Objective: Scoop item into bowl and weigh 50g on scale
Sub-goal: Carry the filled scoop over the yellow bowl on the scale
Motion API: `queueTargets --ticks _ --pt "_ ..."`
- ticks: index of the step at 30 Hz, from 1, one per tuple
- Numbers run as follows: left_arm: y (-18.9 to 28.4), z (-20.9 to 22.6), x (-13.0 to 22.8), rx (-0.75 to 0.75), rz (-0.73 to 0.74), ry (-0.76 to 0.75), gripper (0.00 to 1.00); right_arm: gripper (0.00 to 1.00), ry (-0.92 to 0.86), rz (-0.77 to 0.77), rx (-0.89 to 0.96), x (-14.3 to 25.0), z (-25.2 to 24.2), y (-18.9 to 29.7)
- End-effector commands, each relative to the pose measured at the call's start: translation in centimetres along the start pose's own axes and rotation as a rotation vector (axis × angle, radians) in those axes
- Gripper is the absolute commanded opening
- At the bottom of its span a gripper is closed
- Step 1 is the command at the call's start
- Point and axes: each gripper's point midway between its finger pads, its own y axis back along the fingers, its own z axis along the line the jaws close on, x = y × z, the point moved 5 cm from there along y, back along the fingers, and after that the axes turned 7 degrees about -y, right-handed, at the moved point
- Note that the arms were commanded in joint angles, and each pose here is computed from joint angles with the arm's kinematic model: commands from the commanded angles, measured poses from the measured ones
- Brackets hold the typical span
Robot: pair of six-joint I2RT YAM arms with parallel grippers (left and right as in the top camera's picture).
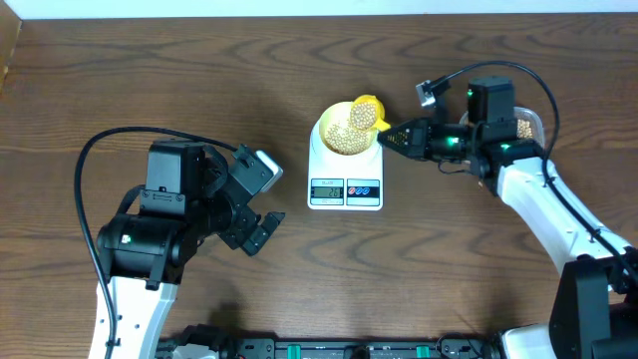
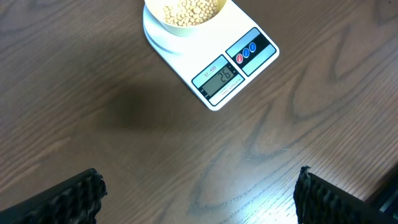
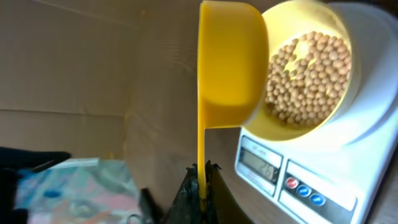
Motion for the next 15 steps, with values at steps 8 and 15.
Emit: queueTargets --ticks 8,15 --pt "0.5 0.3 -0.4 -0.016 -0.012 -0.02 0.99 0.01 0.295 -0.134 0.263 -0.9 -0.8 -1.7" --pt "0.5 0.3 -0.4 -0.016 -0.012 -0.021 0.99 0.01 0.359 -0.127 0.276 -0.7 -0.7 -1.9"
